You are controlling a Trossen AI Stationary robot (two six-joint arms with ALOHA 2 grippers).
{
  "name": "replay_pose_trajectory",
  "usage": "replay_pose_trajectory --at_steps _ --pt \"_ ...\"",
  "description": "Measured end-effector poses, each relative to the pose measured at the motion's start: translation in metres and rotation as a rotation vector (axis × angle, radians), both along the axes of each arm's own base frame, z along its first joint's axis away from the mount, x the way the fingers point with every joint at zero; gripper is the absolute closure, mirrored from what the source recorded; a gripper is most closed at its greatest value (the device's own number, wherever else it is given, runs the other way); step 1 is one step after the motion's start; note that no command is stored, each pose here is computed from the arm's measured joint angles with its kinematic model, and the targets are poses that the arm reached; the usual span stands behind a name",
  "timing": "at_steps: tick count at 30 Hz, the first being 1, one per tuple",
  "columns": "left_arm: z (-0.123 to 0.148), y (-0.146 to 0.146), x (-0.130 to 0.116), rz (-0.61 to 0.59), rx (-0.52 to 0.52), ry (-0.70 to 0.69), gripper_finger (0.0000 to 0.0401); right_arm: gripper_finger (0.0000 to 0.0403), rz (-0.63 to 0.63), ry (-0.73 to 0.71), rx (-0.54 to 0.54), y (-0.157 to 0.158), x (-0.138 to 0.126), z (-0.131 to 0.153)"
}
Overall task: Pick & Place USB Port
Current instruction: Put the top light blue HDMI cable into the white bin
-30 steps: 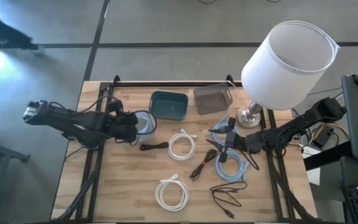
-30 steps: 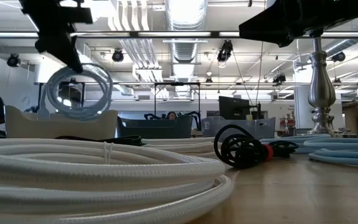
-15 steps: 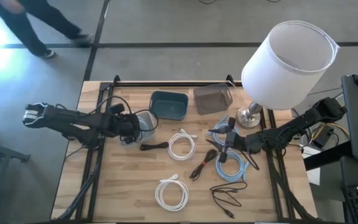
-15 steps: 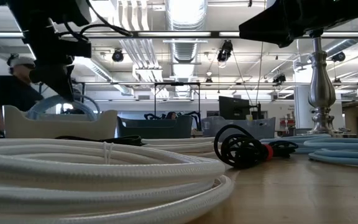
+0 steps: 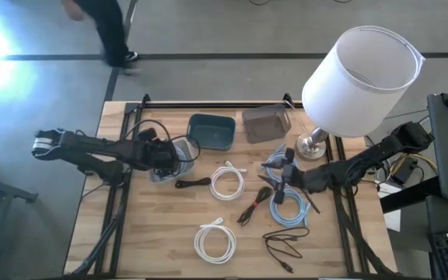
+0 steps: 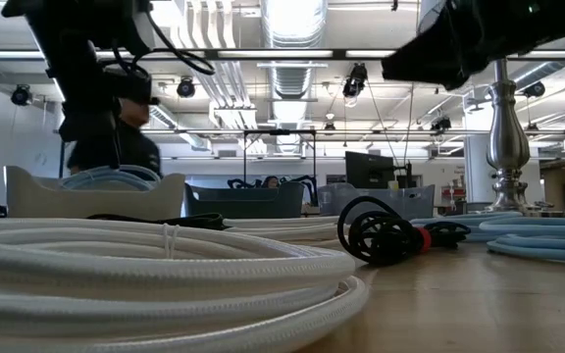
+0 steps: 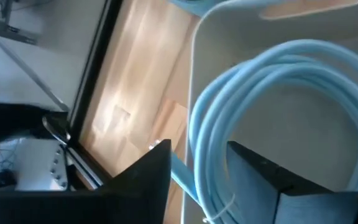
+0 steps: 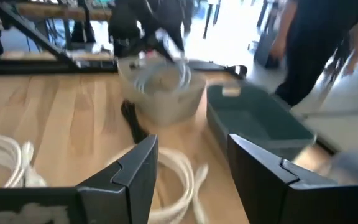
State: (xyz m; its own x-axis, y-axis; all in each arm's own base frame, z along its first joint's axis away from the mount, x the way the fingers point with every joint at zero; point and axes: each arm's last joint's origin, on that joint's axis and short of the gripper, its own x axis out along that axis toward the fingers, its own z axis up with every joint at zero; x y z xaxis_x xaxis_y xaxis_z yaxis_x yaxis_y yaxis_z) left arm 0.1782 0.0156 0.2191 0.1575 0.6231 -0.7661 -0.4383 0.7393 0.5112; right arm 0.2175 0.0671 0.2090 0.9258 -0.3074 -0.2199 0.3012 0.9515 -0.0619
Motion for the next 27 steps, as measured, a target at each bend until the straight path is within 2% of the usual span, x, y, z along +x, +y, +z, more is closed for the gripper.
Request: replay_pose_trajectory --at_steps 3,8,12,17,20,27 --pt "0.005 0.000 0.003 0.002 0.006 -0.017 0.0228 0.0216 -0.025 0.088 0.042 -0.001 -0.004 -0.011" --pt "0.021 -0.002 0.010 0.018 -0.076 -0.105 0.0225 0.0216 -0.082 0.194 0.114 -0.004 -0.010 -0.024" --pt "0.035 -0.002 0.017 -0.002 -0.085 -0.165 0.0227 0.0216 -0.150 0.323 0.169 -0.008 -0.016 -0.030" --pt "0.048 -0.002 0.029 -0.081 -0.061 -0.258 0.0227 0.0216 -0.293 0.462 0.357 -0.022 -0.022 -0.037" --pt "0.052 -0.002 0.037 -0.127 -0.040 -0.320 0.0228 0.0216 -0.306 0.514 0.452 -0.026 -0.019 -0.045" --pt "0.052 -0.003 0.041 -0.159 -0.024 -0.339 0.0229 0.0216 -0.375 0.626 0.486 -0.032 -0.009 -0.068"
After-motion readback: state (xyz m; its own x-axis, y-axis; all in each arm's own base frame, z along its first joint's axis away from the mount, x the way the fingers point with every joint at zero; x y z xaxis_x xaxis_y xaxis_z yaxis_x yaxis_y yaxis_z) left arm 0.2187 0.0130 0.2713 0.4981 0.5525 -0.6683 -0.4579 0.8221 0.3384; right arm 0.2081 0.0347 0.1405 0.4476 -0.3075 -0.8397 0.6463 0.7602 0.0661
